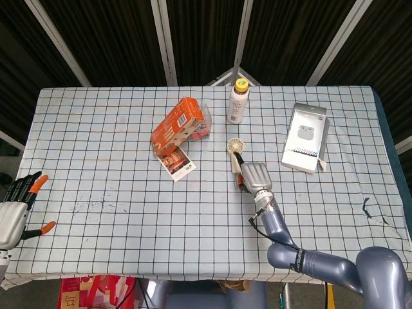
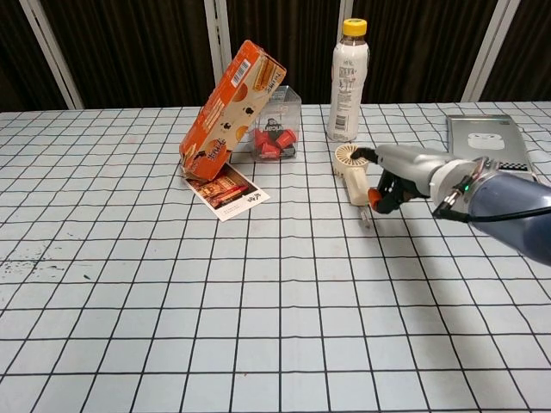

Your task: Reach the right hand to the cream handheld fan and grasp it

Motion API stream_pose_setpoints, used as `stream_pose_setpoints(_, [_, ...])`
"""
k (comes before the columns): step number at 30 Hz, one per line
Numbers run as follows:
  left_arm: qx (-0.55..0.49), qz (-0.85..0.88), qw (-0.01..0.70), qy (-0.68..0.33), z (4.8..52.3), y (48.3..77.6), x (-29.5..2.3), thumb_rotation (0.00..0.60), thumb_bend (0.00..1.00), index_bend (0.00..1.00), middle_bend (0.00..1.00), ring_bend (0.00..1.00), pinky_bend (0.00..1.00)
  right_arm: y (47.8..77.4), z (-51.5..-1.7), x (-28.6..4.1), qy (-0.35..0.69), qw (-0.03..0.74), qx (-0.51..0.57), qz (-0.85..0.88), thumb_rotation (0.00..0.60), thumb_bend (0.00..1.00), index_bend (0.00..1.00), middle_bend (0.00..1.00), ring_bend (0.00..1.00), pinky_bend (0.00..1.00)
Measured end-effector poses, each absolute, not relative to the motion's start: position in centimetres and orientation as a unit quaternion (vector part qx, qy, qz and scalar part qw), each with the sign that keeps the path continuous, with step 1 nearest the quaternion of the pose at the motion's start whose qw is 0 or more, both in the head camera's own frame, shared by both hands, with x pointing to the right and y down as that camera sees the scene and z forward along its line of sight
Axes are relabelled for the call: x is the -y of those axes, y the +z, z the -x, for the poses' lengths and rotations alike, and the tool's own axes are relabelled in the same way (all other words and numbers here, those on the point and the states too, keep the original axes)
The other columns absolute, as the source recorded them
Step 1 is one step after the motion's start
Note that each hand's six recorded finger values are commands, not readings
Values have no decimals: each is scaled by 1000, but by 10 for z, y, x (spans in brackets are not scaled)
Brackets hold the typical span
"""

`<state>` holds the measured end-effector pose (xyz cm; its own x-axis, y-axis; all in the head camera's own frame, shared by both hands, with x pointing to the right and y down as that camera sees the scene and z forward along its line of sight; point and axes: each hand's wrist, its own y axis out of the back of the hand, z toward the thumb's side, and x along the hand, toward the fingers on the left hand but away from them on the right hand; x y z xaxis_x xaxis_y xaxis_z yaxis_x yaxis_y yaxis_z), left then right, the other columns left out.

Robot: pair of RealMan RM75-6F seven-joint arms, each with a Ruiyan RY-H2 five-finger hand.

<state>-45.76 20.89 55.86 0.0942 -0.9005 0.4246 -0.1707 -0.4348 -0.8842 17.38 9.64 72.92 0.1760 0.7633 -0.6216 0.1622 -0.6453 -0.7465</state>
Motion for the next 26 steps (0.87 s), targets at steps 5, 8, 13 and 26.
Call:
stream_pose_setpoints(5, [-410,653,346,-534,458,558,-209,600,38,0,0,0,0,688,-178,-80,506,311,374,712,600,675,0,583,625,560])
stream_pose_setpoints(8, [-410,652,350,-534,458,557,-210,600,38,0,0,0,0,658,-194,-77,484,338,402,700,600,665,0,471,487,430])
stream_pose_setpoints(13, [-408,648,358,-534,457,555,-212,600,38,0,0,0,0,624,-244,-103,490,360,401,685,600,584,0,322,308,262])
stream_pose_setpoints(26, [-394,636,399,-531,446,555,-220,600,38,0,0,0,0,548,-389,-224,574,404,378,604,600,407,0,0,0,36])
